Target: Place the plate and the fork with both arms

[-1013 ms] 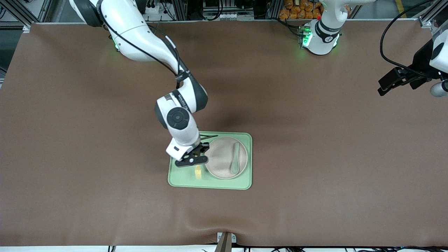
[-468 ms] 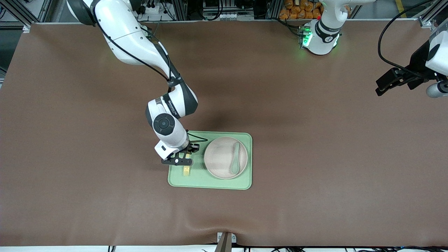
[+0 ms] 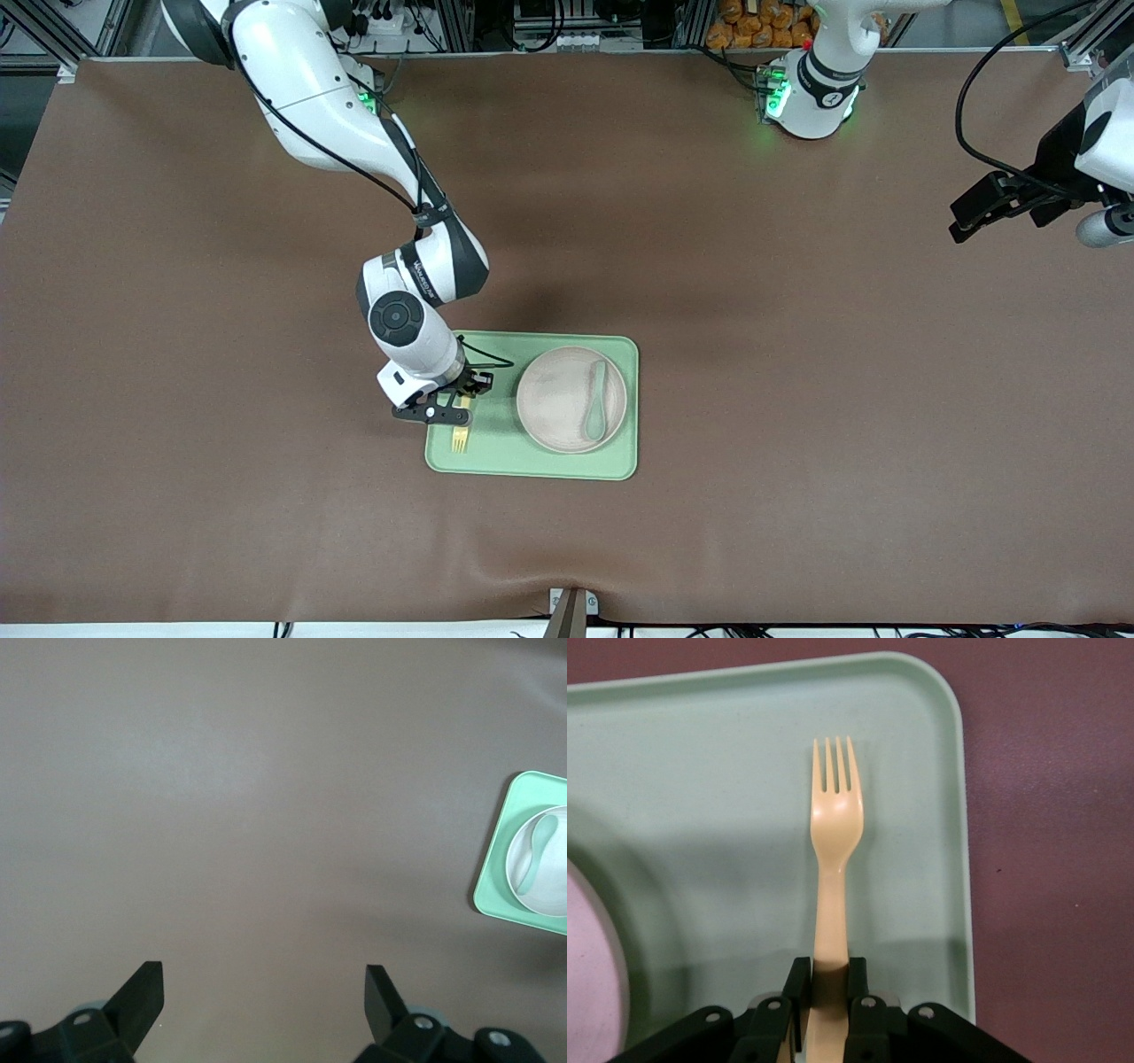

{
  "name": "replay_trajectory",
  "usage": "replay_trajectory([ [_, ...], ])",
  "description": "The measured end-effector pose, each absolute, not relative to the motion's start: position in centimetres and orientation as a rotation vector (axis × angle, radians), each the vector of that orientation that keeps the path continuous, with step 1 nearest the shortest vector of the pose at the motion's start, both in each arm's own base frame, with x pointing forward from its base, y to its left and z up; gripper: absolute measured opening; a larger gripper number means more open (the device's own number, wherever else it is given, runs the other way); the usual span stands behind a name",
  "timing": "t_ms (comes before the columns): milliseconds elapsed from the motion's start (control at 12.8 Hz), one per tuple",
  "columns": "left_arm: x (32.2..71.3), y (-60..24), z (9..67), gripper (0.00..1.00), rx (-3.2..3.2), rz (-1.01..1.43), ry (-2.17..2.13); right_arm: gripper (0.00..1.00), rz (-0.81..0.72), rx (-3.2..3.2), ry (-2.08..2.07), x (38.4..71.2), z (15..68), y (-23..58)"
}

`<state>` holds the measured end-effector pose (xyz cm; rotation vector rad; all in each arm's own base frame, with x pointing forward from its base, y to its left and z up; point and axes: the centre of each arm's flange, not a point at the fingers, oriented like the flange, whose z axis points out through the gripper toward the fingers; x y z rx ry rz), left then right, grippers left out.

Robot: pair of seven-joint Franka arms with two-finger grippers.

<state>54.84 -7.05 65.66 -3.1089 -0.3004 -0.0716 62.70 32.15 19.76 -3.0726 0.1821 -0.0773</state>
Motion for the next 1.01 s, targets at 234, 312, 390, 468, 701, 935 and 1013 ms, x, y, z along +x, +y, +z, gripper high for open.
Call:
replay_trajectory([
  [234, 54.8, -7.2, 65.7, 1.00, -3.109, -0.071, -0.298, 0.39, -0.068, -3.076, 0.183, 62.5, 19.4, 32.0],
  [312, 54.8, -7.3, 65.6, 1.00, -3.110, -0.071, -0.292, 0.51, -0.058, -3.079, 0.183, 62.4, 19.4, 32.0],
  [390, 54.8, -7.6, 65.6, 1.00, -3.111, -0.071, -0.285, 0.62, -0.031, -3.087, 0.183, 62.3, 19.5, 32.0],
  [468, 54.7, -7.8, 65.6, 1.00, -3.111, -0.071, -0.280, 0.73, 0.000, -3.093, 0.183, 62.1, 20.0, 31.9],
  [701, 54.7, -7.9, 65.6, 1.00, -3.117, -0.067, -0.277, 1.00, 0.088, -3.108, 0.203, 62.2, 25.2, 30.5],
  [935, 54.7, -8.0, 65.5, 1.00, -3.118, -0.066, -0.277, 1.00, 0.189, -3.116, 0.165, 62.8, 32.9, 24.9],
  [1013, 54.7, -8.0, 65.5, 1.00, -3.118, -0.066, -0.277, 1.00, 0.212, -3.112, 0.129, 63.0, 35.0, 22.5],
])
